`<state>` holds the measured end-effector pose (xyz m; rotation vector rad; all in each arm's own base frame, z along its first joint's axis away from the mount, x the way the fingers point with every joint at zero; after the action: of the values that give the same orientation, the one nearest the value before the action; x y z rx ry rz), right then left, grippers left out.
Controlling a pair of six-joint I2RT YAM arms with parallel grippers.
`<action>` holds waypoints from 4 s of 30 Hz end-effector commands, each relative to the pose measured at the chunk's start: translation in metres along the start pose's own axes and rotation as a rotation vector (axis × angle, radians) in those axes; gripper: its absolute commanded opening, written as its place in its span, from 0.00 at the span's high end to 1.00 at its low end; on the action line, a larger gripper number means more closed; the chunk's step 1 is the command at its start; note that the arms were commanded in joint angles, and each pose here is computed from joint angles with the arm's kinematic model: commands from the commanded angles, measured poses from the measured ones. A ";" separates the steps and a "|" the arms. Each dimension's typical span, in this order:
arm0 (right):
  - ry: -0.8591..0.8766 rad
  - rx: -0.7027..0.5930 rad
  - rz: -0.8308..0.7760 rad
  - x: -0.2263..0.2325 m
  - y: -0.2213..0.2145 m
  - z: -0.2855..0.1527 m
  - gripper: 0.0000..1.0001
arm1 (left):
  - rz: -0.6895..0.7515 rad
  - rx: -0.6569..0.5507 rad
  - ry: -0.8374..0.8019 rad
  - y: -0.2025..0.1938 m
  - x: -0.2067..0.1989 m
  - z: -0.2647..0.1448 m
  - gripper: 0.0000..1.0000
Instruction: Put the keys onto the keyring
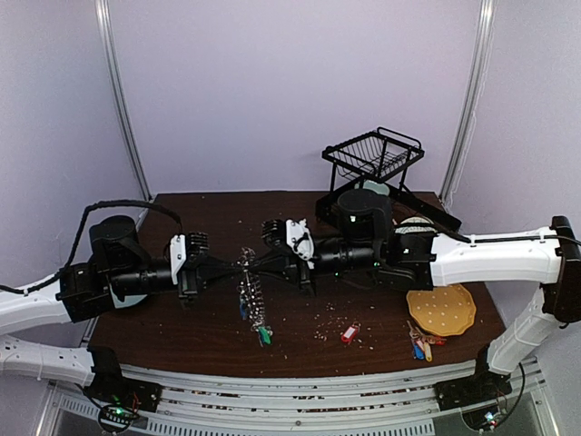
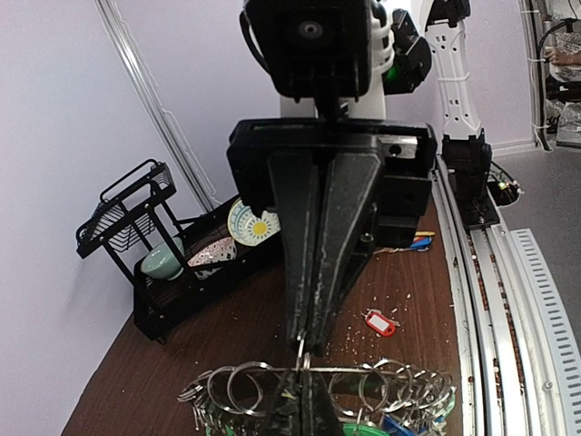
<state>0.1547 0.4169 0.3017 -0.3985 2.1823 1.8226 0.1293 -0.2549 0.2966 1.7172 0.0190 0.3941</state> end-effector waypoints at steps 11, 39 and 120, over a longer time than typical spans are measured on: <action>-0.052 -0.166 -0.012 -0.007 0.044 -0.018 1.00 | 0.010 -0.098 0.086 0.028 0.015 -0.001 0.84; -0.039 -0.111 -0.044 -0.001 0.038 -0.013 1.00 | -0.006 -0.159 0.033 0.037 0.011 0.002 1.00; -0.086 0.837 1.269 0.055 -0.268 -0.139 1.00 | 0.113 0.012 0.021 -0.012 0.008 0.010 1.00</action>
<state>0.2038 0.2316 0.0619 1.4432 3.0418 0.8737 0.1402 -0.2604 0.2644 1.8318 -0.0350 0.4454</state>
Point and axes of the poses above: each gripper's point midway between its finger pads, its own z axis out along the fingers, its own x axis along the line the jaws close on, y = z × x, the point moved 5 cm from there along -z, back along the fingers, and after that the axes turned 6 degrees about -z, right-handed, at the moved point
